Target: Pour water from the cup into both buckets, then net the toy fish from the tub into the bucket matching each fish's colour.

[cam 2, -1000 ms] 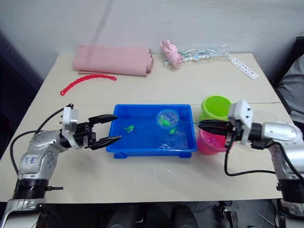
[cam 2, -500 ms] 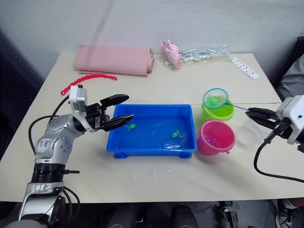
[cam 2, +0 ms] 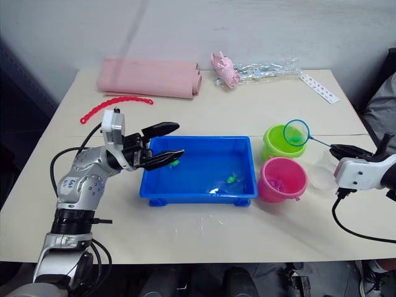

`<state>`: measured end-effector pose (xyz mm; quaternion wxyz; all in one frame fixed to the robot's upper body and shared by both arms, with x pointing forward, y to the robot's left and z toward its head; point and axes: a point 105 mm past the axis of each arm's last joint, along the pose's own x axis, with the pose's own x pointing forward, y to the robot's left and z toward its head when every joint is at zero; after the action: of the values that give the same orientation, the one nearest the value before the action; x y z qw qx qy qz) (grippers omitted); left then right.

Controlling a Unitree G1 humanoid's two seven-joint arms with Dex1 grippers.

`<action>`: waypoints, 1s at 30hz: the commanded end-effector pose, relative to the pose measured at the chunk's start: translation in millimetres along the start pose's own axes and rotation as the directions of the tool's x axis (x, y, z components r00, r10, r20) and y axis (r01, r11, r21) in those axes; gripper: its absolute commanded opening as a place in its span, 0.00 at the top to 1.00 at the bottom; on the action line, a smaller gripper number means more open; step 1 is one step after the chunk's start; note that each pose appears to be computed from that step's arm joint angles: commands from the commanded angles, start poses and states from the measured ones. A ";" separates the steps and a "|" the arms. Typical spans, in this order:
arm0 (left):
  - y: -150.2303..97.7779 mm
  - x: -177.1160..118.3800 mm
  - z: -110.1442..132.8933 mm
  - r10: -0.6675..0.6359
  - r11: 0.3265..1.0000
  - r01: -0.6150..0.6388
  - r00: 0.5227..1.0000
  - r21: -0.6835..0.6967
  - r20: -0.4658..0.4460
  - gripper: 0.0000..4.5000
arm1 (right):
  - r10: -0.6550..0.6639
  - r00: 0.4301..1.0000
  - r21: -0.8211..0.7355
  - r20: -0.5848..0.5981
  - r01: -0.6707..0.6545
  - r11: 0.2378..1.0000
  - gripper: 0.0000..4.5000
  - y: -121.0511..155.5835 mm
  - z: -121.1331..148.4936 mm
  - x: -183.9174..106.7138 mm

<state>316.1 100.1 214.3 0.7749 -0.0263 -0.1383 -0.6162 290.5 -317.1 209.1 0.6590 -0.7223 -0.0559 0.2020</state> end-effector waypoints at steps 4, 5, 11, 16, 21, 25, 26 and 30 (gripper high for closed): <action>-4.7 5.0 1.8 -0.019 0.999 0.018 1.000 0.034 0.009 0.01 | -0.069 0.998 -0.259 -0.002 0.066 0.964 1.00 -16.2 0.9 -6.5; -4.9 5.3 1.1 -0.020 0.999 0.019 1.000 0.036 0.006 0.01 | -0.080 0.997 -0.274 0.008 0.079 0.959 1.00 -17.3 2.3 -6.9; -4.9 6.7 -0.2 -0.021 0.999 0.021 1.000 0.047 0.002 0.01 | -0.076 0.997 -0.300 0.024 0.079 0.950 1.00 -10.5 5.6 -9.1; -3.5 4.1 -0.1 -0.018 0.999 0.018 1.000 0.052 -0.004 0.01 | -0.090 0.996 -0.319 0.026 0.094 0.943 1.00 -15.1 6.6 -10.0; -2.6 0.8 0.4 -0.010 0.998 0.011 1.000 0.058 -0.012 0.01 | -0.194 0.981 -0.116 0.024 0.195 0.974 1.00 -27.6 6.8 -12.0; 0.3 -13.2 3.9 0.017 0.997 -0.015 0.999 0.074 -0.027 0.01 | -0.236 0.962 0.187 0.133 0.210 0.960 1.00 -46.8 26.3 -10.4; 1.2 -18.8 4.9 0.025 0.997 -0.022 0.999 0.078 -0.035 0.01 | -0.230 0.957 0.238 0.178 0.185 0.954 1.00 -51.4 35.3 -8.3; 3.2 -44.9 3.4 0.061 0.993 -0.051 0.993 0.103 -0.098 0.01 | -0.160 0.921 0.339 0.356 0.032 0.940 1.00 -64.7 74.9 8.0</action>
<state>315.3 106.7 207.1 0.7811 -0.0017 -0.1318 -0.6103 283.3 -301.7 236.1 0.7205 -0.6566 -0.1370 0.1760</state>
